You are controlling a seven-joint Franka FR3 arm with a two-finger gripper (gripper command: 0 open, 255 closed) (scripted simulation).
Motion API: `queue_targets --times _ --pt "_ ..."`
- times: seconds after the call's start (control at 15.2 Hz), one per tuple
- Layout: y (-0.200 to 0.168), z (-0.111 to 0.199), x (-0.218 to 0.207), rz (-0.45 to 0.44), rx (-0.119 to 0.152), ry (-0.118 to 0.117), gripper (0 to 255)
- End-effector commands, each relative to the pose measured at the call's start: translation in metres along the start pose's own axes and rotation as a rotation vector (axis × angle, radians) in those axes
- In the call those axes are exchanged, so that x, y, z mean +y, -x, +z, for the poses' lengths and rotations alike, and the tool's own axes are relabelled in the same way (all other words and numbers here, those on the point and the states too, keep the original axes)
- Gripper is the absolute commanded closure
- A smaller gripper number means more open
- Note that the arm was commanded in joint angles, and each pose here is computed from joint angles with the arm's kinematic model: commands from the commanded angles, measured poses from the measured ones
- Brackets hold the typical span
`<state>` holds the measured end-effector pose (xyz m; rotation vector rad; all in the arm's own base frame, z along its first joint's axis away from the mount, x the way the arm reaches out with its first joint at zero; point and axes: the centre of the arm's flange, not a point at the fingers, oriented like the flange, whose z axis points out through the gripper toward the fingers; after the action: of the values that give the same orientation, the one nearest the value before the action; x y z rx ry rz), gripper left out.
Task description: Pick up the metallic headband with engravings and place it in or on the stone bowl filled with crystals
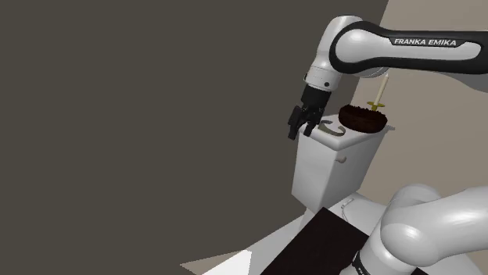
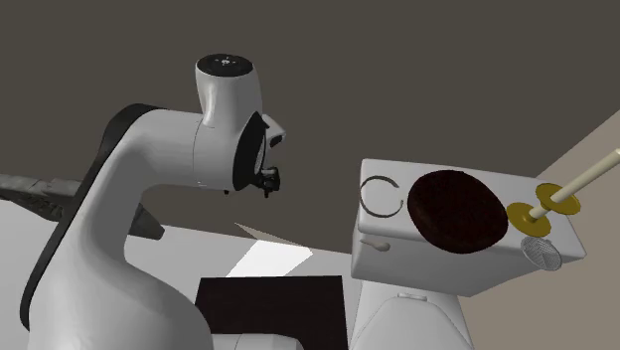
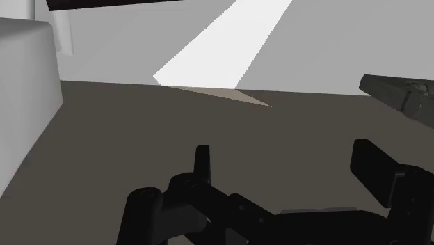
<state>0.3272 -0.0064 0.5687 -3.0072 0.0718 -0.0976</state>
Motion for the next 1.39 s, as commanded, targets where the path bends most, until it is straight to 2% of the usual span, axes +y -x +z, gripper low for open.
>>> queue_targets --times 0.0,1.32 --pt "0.0 0.0 0.0 0.0 0.0 0.0 0" --pt "-0.01 -0.02 0.239 -0.23 -0.008 0.146 0"
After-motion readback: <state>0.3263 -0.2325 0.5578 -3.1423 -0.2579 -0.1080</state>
